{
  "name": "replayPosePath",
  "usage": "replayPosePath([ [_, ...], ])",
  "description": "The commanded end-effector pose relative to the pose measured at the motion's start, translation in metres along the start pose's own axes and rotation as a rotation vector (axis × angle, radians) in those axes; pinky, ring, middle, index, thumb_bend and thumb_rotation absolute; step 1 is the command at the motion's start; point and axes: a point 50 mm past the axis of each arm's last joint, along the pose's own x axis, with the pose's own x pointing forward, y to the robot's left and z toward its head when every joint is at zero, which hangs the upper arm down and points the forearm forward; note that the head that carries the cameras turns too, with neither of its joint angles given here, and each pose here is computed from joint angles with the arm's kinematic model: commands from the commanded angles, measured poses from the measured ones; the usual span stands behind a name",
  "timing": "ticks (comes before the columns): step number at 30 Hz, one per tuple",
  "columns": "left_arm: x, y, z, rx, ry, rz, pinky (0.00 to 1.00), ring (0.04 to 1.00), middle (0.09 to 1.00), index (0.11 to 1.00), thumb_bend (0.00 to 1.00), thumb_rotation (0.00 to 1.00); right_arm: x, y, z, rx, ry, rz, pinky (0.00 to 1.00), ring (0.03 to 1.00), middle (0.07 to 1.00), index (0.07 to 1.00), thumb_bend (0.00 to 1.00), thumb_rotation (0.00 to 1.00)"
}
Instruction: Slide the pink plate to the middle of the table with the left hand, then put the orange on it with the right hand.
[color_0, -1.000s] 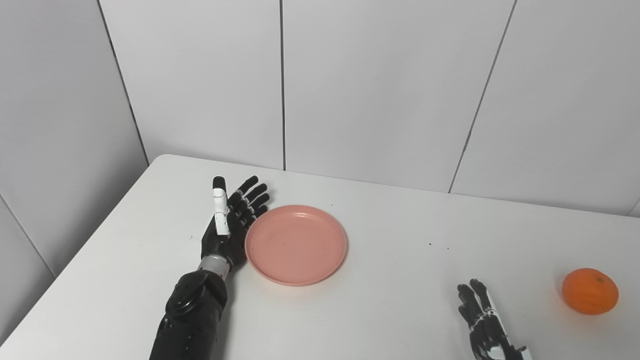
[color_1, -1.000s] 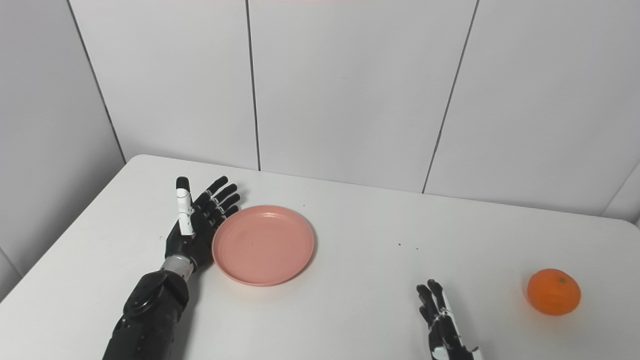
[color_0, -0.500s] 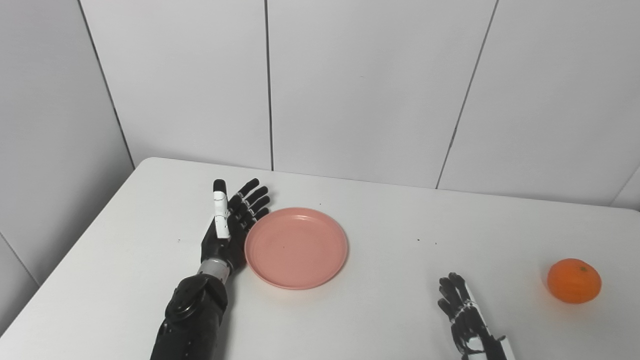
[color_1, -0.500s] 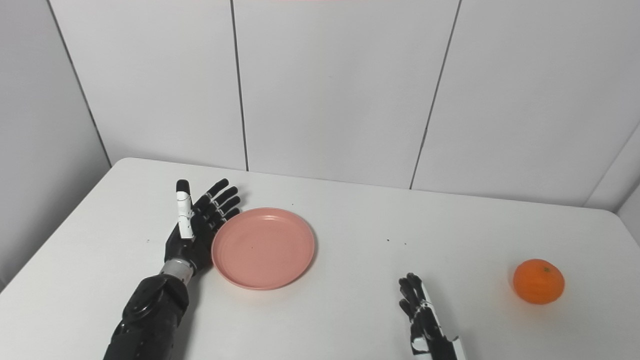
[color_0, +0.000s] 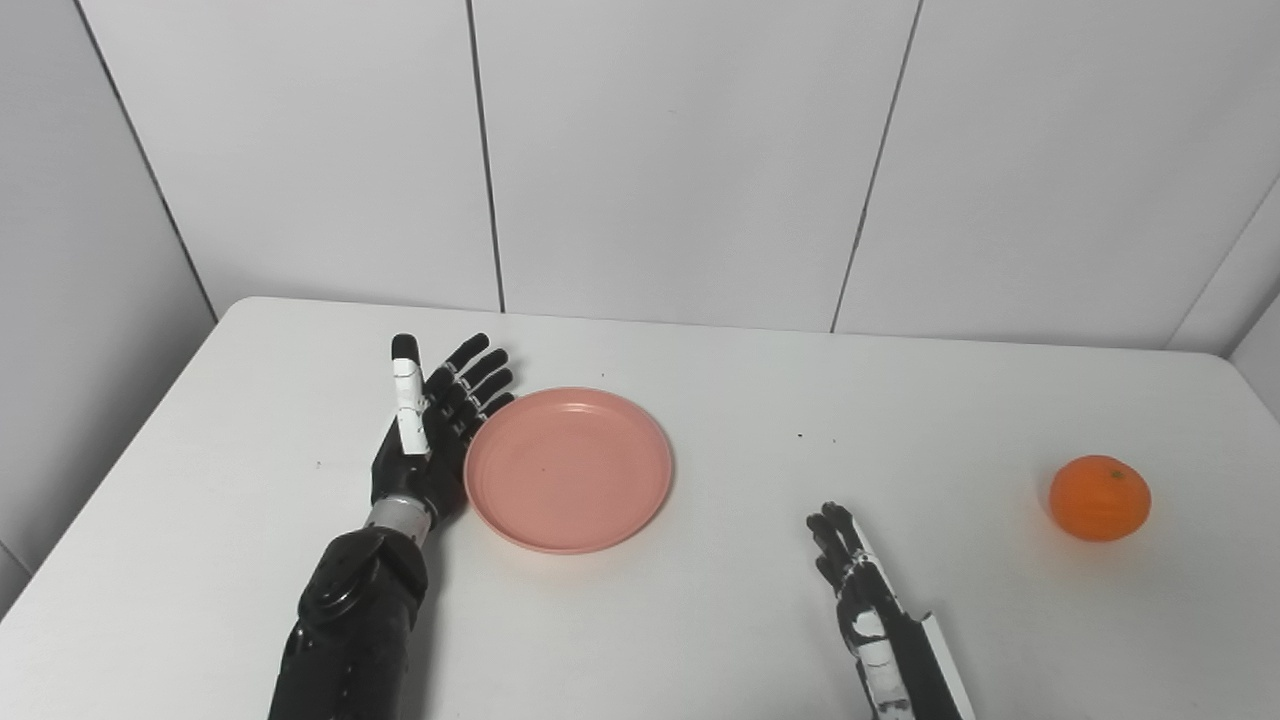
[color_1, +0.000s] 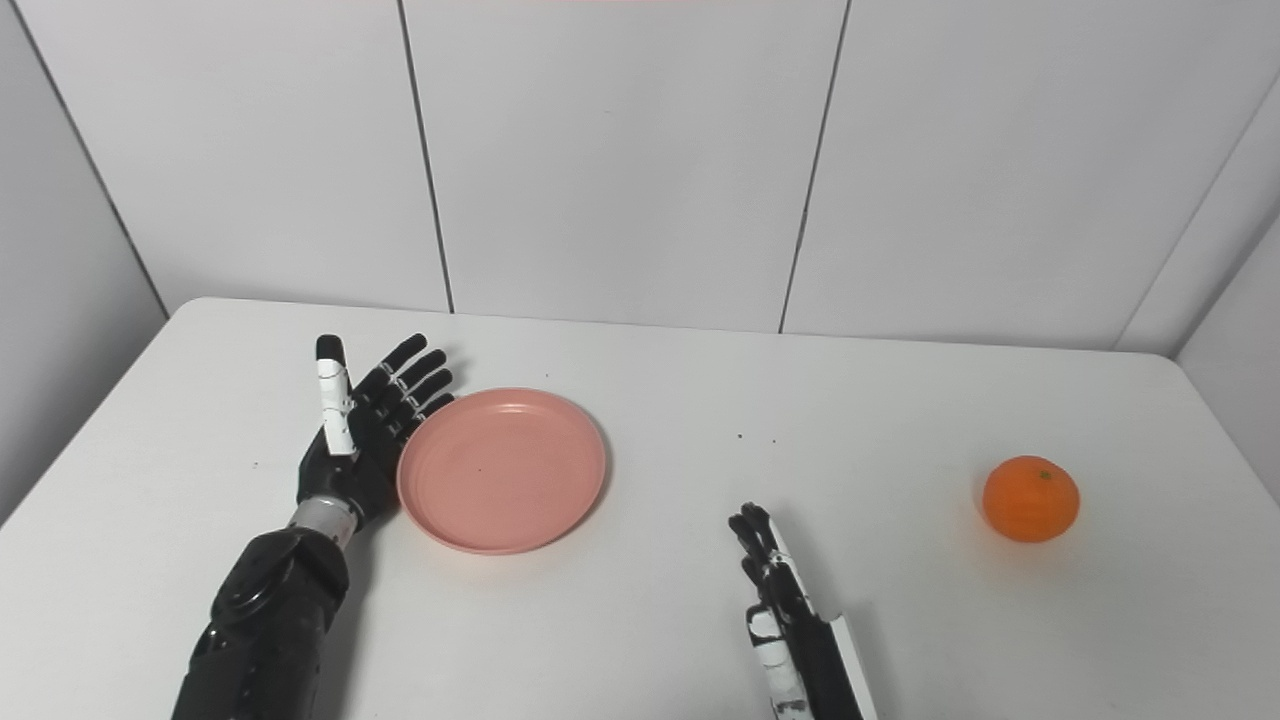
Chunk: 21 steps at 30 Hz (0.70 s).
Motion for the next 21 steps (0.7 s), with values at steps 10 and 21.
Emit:
replayPosePath([
  [10, -0.01, -0.021, -0.034, -0.044, 0.128, -0.015, 0.9, 0.87, 0.812, 0.776, 0.99, 1.0, -0.016, 0.011, 0.0, 0.02, 0.029, -0.024, 0.97, 0.971, 0.935, 0.951, 0.86, 1.0],
  [21, -0.01, -0.036, -0.04, -0.059, 0.13, -0.021, 0.9, 0.866, 0.808, 0.776, 0.99, 1.0, -0.013, 0.015, 0.004, 0.027, 0.033, -0.02, 1.0, 0.977, 0.936, 0.95, 0.86, 1.0],
])
